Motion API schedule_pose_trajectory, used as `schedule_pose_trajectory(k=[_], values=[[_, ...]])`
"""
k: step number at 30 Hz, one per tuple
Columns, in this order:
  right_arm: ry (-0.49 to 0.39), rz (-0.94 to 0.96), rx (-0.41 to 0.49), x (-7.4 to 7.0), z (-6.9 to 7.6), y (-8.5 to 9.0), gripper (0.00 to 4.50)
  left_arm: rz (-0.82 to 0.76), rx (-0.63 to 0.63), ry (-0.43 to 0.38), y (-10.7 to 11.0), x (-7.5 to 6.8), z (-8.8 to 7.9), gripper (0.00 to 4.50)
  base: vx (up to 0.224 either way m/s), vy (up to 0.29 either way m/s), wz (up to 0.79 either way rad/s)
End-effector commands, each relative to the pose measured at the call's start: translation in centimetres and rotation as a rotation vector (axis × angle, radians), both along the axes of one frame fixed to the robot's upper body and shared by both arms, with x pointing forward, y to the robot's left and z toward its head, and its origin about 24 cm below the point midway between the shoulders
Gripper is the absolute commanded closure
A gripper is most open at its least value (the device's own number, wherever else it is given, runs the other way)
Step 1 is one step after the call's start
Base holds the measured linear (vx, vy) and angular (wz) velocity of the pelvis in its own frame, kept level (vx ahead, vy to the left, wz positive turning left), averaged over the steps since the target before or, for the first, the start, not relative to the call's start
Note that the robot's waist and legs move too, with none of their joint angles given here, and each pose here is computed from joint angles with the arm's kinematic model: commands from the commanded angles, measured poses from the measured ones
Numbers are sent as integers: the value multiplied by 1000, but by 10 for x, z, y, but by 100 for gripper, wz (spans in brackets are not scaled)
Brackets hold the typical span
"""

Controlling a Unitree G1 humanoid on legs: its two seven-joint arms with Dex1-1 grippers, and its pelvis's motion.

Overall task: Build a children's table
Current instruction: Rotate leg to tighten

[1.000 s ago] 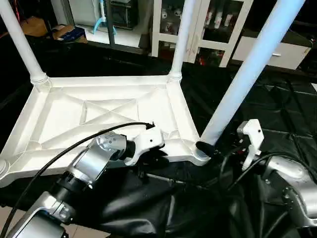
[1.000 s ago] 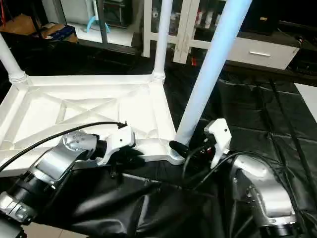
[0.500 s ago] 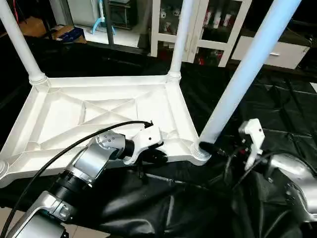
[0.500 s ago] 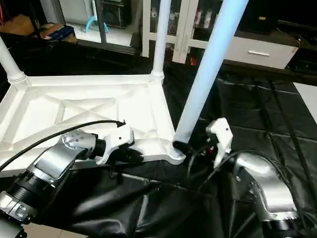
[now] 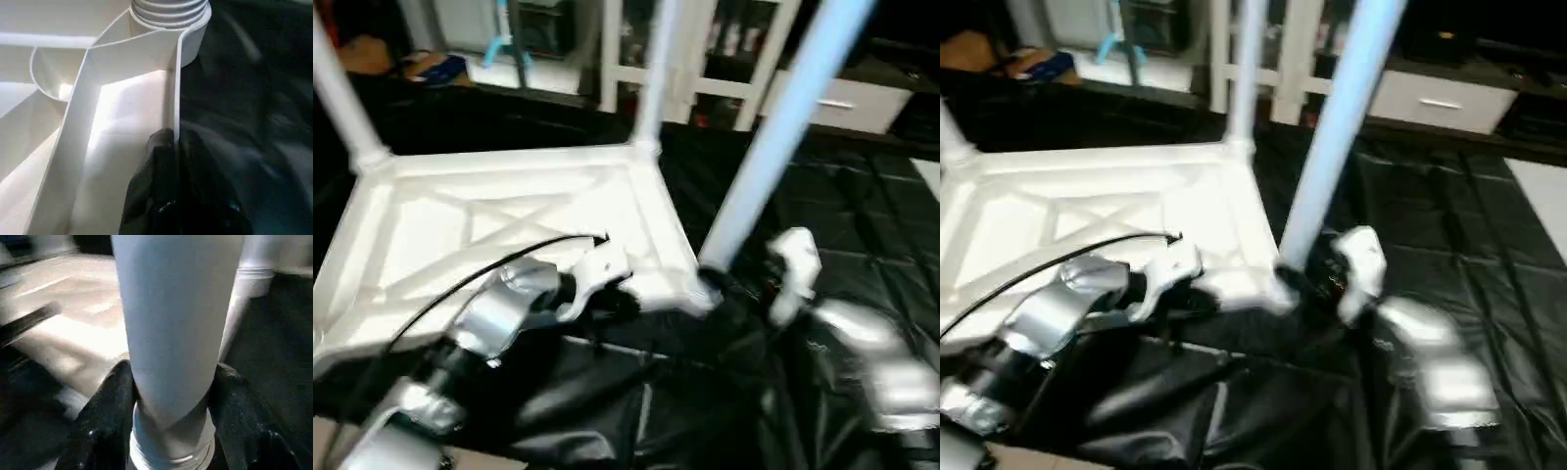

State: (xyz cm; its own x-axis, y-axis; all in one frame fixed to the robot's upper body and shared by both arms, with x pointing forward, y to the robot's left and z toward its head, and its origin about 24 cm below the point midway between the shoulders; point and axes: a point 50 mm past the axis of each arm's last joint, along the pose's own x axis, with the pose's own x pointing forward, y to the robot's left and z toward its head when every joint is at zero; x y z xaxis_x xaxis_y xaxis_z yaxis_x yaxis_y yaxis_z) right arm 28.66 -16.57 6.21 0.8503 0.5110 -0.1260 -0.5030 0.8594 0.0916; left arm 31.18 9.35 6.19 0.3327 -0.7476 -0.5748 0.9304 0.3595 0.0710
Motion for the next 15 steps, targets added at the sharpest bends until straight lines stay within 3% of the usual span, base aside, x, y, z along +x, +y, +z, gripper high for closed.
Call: schedule_pose_trajectory(k=[1, 4, 6, 8, 12, 13, 15], values=[[64, -558, -150, 1, -15, -57, 262, 195, 7, 25, 4, 7, -10, 450, 0, 0, 0], [71, -769, -150, -4, -22, -54, 263, 293, -29, -21, -5, 18, -6, 450, 0, 0, 0], [74, -803, -144, -4, -24, -50, 263, 304, -33, -30, -9, 19, -6, 450, 0, 0, 0], [70, -844, -126, 1, -28, -27, 264, 308, -42, -61, -22, 22, -3, 450, 0, 0, 0], [21, -645, -14, 13, -18, 3, 264, 261, -13, -79, -24, 20, -4, 450, 0, 0, 0], [-29, -493, 64, 15, -8, 11, 229, 245, 2, -83, -20, 18, -6, 450, 0, 0, 0], [-59, -450, 45, 15, -3, 12, 194, 234, 11, -85, -18, 18, -6, 450, 0, 0, 0]])
